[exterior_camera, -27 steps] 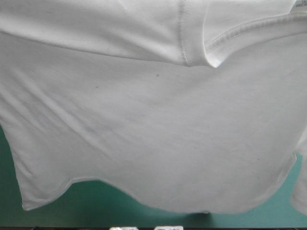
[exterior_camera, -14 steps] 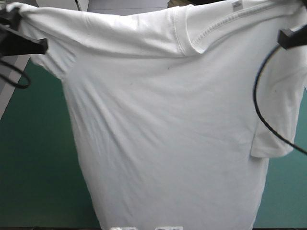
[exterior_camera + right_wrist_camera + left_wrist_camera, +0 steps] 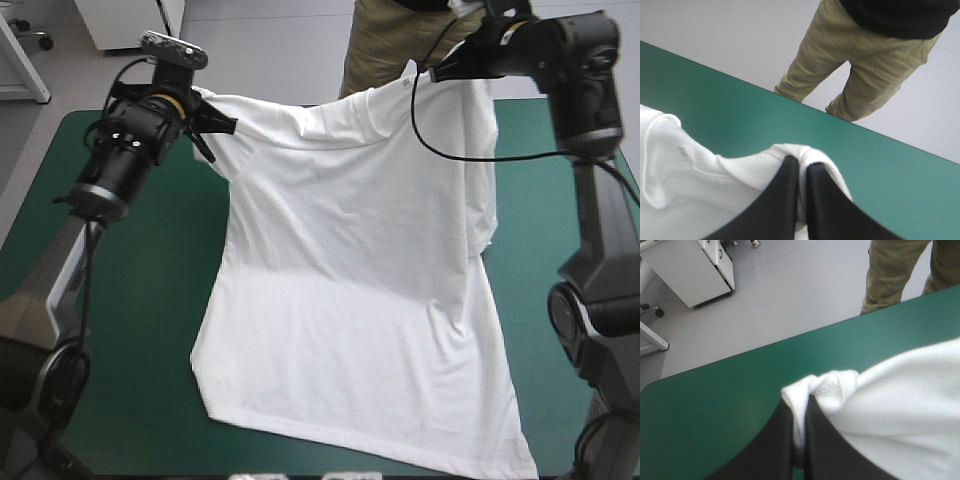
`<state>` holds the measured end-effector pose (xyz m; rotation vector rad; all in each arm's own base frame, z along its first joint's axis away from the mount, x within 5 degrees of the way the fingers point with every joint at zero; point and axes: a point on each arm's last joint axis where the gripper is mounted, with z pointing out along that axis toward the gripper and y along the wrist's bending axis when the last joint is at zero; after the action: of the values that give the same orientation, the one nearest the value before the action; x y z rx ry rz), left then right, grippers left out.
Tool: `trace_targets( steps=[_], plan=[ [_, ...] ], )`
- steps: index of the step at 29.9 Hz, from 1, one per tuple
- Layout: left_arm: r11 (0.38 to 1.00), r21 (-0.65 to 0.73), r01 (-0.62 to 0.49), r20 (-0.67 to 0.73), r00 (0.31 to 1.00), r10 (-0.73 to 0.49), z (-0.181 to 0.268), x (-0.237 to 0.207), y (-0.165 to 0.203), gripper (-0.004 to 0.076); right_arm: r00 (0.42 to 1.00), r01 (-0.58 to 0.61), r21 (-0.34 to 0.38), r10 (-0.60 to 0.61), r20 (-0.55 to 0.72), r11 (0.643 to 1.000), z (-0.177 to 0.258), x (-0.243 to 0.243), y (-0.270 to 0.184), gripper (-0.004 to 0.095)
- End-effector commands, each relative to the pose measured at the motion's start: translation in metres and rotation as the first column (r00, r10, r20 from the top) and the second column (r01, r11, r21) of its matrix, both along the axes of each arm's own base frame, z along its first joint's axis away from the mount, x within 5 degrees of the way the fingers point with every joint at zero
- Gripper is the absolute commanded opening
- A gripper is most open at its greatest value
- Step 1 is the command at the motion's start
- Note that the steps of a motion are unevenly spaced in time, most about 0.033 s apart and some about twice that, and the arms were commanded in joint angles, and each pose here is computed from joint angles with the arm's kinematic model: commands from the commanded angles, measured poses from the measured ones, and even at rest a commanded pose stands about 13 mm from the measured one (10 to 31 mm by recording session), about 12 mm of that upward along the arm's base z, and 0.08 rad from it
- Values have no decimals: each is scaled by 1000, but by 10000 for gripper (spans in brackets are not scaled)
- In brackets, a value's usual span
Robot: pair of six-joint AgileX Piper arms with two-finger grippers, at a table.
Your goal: Fold the cloth
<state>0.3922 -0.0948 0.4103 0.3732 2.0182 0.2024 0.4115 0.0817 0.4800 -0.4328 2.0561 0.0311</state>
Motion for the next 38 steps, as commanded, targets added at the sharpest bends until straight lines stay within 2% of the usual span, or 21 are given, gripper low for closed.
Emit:
trace_targets(
  steps=[1, 9, 12, 15, 19, 21, 22, 24, 28, 29, 30, 32, 38],
  plan=[
    [999, 8, 46, 110, 993, -46, 2, 14, -9, -9, 993, 8, 32, -12, 115, 999, -9, 27, 4, -17],
    [1000, -27, 12, 55, 998, -11, -39, 47, -3, -9, 1000, -5, 68, 6, -18, 998, -91, 86, 19, -16],
    [999, -42, -12, 21, 1000, 13, -52, 55, 4, -8, 998, 10, 68, -7, -55, 998, -109, 95, 16, 21],
    [992, -116, -41, -28, 999, 38, -63, 60, 10, -8, 996, 40, 78, -33, -86, 996, -115, 99, 6, 179],
    [988, -153, -30, -12, 1000, 29, -64, 63, 11, -4, 994, 54, 133, -40, -106, 990, -111, 98, -10, 514],
    [990, -141, -13, 4, 1000, 13, -60, 63, 10, 34, 992, 69, 157, -52, -113, 985, -105, 94, -16, 636],
    [992, -129, -8, 3, 1000, 9, -57, 62, 11, 80, 992, 75, 159, -58, -111, 984, -100, 92, -21, 655],
    [994, -110, -19, -26, 1000, 16, -53, 61, 12, 207, 993, 80, 159, -65, -95, 984, -89, 86, -25, 650],
    [998, -49, -44, -104, 994, 39, -39, 54, 17, 592, 997, 75, 163, -71, -28, 984, -52, 63, -31, 626],
    [997, -51, -57, -126, 991, 50, -34, 50, 18, 636, 997, 71, 164, -69, -15, 984, -41, 55, -31, 621],
    [997, -45, -66, -143, 988, 59, -28, 47, 20, 655, 998, 65, 159, -64, -10, 985, -33, 48, -32, 612],
    [998, -32, -63, -178, 982, 56, -13, 32, 22, 641, 998, 56, 154, -56, 0, 987, -13, 28, -33, 585],
    [994, -105, -35, -205, 979, 13, 42, -34, 29, 536, 999, 26, 124, -22, -36, 992, 26, -24, -35, 494]
  ],
)
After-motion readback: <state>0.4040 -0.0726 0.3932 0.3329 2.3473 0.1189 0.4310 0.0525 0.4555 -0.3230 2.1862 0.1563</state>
